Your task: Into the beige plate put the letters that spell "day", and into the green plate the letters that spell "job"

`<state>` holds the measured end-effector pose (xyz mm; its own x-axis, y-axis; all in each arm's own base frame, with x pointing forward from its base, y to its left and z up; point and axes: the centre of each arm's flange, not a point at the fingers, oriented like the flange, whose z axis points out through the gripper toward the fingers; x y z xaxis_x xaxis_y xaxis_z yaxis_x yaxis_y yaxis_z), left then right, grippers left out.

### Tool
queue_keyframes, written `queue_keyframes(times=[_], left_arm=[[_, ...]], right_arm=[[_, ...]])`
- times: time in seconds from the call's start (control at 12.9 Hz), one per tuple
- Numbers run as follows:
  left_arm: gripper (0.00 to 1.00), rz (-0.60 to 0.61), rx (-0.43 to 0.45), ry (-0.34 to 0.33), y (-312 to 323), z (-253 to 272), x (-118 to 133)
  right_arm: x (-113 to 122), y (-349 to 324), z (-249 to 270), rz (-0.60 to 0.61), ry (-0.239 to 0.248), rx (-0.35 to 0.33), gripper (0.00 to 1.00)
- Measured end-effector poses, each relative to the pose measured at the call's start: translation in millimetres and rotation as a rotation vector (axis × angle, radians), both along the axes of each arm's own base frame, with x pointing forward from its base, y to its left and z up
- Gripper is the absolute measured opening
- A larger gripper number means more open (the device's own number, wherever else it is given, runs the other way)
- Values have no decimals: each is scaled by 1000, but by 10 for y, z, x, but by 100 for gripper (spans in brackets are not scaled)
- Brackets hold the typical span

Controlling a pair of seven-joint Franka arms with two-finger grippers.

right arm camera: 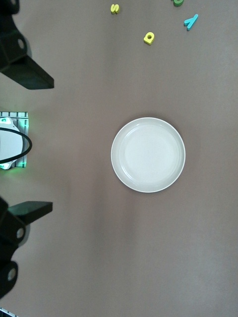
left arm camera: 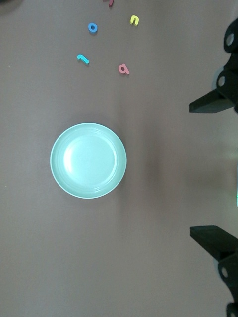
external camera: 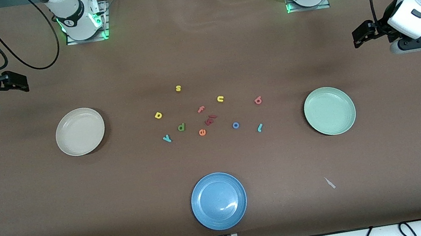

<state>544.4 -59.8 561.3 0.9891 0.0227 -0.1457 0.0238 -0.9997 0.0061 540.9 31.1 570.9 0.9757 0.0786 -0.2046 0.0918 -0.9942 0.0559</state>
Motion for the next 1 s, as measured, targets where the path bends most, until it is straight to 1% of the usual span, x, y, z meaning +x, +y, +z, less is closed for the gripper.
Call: queue_keyframes(times=[0.23, 0.31, 0.54, 0.77, 0.85, 1.0], left_arm=[[100, -9, -3, 38, -41, -206, 89], [100, -28, -4, 43, -150, -246, 125], [100, -120, -6, 52, -680, -320, 128], [100, -203, -7, 91, -1204, -597, 190], [100, -212, -6, 102, -1374, -727, 237], [100, -189, -5, 92, -1705, -969, 378]], right_arm=[[-4, 99, -9, 19, 3, 1, 100], [-10, 146, -14, 28, 6, 1, 100], [-46, 305, -30, 48, 26, 27, 100], [-65, 403, -51, 62, 37, 39, 100], [-75, 477, -69, 74, 42, 46, 100], [-96, 740, -171, 102, 68, 77, 100]])
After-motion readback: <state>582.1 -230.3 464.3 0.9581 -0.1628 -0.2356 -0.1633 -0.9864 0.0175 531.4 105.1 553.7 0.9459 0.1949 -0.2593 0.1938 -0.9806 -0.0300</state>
